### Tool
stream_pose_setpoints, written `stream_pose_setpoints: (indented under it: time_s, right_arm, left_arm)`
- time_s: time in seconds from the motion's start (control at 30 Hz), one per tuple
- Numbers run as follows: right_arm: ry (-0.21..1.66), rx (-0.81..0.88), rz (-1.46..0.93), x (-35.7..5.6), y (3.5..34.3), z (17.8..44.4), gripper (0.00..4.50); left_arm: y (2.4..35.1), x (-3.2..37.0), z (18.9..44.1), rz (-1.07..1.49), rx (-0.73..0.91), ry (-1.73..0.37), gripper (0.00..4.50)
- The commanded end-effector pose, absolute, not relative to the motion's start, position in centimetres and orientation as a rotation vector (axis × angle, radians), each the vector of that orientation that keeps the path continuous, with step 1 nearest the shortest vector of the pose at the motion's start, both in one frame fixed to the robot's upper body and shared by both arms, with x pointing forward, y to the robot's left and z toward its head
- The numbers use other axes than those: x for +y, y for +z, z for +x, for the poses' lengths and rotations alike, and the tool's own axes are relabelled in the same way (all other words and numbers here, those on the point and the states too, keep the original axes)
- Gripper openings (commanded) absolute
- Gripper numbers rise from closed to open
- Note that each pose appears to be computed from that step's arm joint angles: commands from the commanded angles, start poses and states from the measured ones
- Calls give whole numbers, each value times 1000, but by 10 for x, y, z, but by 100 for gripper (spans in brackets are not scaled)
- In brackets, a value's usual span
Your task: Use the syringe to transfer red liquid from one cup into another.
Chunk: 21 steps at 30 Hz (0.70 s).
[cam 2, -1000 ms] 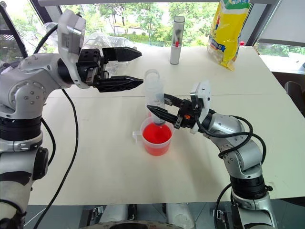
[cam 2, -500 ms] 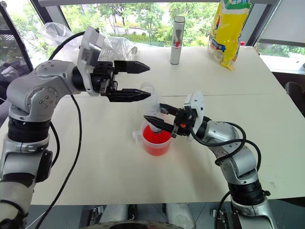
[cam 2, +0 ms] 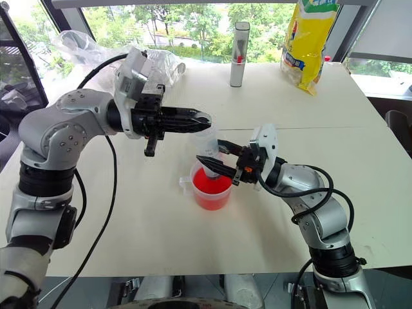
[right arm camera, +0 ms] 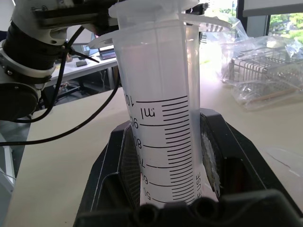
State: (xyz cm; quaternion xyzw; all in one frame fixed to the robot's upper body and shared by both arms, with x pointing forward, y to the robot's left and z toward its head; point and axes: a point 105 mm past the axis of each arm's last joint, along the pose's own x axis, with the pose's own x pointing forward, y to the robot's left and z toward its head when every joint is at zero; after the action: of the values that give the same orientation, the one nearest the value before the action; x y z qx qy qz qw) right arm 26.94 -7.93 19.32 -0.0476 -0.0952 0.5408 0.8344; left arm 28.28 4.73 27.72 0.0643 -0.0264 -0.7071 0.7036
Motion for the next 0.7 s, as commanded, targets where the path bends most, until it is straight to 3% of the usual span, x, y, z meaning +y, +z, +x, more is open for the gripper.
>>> stream_pose_setpoints:
  time_s: [0.03, 0.7]
  right_arm:
    - [1167, -241, -123, -77, 200, 263, 140]
    - [1232, -142, -63, -75, 178, 263, 140]
  left_arm:
    - [286, 49, 274, 144, -98, -1595, 12]
    - [321, 59, 288, 155, -207, -1501, 12]
